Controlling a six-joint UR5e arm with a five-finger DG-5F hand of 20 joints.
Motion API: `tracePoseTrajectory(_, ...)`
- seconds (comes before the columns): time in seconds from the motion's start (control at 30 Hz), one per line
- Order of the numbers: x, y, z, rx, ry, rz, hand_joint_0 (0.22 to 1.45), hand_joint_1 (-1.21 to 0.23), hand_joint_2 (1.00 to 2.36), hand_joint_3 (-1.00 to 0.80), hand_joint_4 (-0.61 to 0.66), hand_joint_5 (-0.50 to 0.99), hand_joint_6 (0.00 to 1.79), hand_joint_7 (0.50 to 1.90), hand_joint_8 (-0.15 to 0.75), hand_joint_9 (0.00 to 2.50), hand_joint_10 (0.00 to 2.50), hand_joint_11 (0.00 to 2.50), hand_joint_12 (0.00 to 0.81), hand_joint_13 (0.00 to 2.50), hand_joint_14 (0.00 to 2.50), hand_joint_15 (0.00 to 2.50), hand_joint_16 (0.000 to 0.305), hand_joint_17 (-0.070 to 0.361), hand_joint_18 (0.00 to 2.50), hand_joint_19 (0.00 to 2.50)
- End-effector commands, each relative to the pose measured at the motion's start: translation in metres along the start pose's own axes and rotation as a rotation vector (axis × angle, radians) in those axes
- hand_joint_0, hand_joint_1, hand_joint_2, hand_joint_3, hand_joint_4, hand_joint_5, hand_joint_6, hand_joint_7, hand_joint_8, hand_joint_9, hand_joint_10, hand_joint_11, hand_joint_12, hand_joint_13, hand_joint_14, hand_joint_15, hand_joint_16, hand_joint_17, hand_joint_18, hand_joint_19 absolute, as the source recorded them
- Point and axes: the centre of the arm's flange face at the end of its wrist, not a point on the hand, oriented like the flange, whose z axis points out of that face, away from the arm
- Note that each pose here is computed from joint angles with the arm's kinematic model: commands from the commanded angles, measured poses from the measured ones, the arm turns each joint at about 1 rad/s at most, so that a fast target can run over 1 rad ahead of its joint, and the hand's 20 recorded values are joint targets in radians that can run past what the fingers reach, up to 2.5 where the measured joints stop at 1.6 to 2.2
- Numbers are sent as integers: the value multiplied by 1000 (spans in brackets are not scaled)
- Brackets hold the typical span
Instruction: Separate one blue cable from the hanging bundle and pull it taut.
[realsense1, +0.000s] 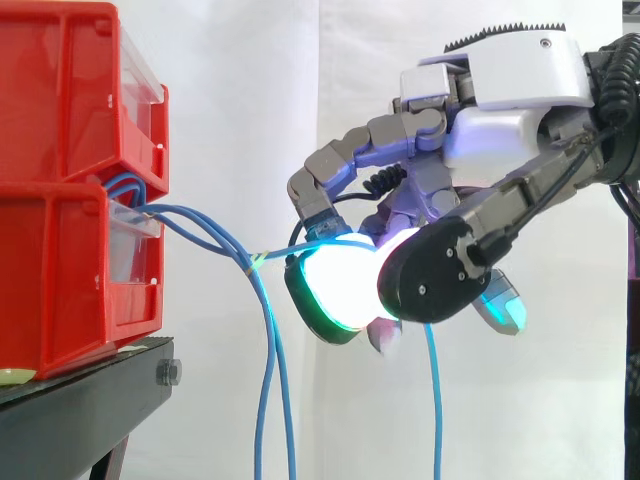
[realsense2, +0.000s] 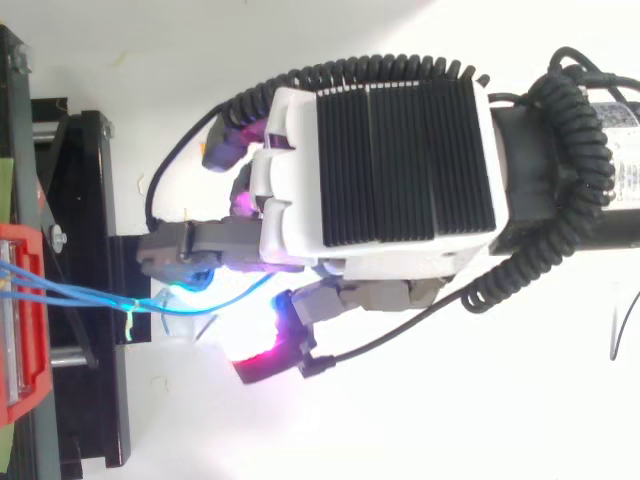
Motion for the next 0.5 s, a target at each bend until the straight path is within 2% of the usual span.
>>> tracePoseTrajectory(0.0,3,-1,-1,2,4,171,699,-786,1017,-193,35,129,505,1269,74,1828,11,257,219,1079,14,368,42,95,611,526)
tracePoseTrajectory(0.07,8,-4,-3,8,15,238,700,-786,1016,-195,26,129,505,1264,78,1829,11,258,217,1079,15,362,42,95,610,527)
tracePoseTrajectory(0.17,19,-8,-5,14,27,314,700,-786,1016,-194,35,129,505,1268,79,1833,11,253,217,1077,14,366,42,95,609,520)
tracePoseTrajectory(0.2,19,-8,-5,14,27,314,700,-785,1016,-194,34,129,505,1275,73,1818,10,248,216,1077,14,362,42,95,610,527)
tracePoseTrajectory(0.23,20,-12,-5,12,7,389,700,-785,1016,-197,34,129,505,1270,79,1817,12,255,217,1076,15,365,42,95,609,527)
tracePoseTrajectory(0.4,19,-13,-5,14,4,457,701,-784,1016,-199,34,128,505,1273,79,1820,11,257,217,1076,14,367,42,95,607,529)
tracePoseTrajectory(0.47,19,-15,-5,16,4,506,701,-784,1016,-199,34,128,505,1273,73,1821,11,251,216,1075,14,370,42,95,607,529)
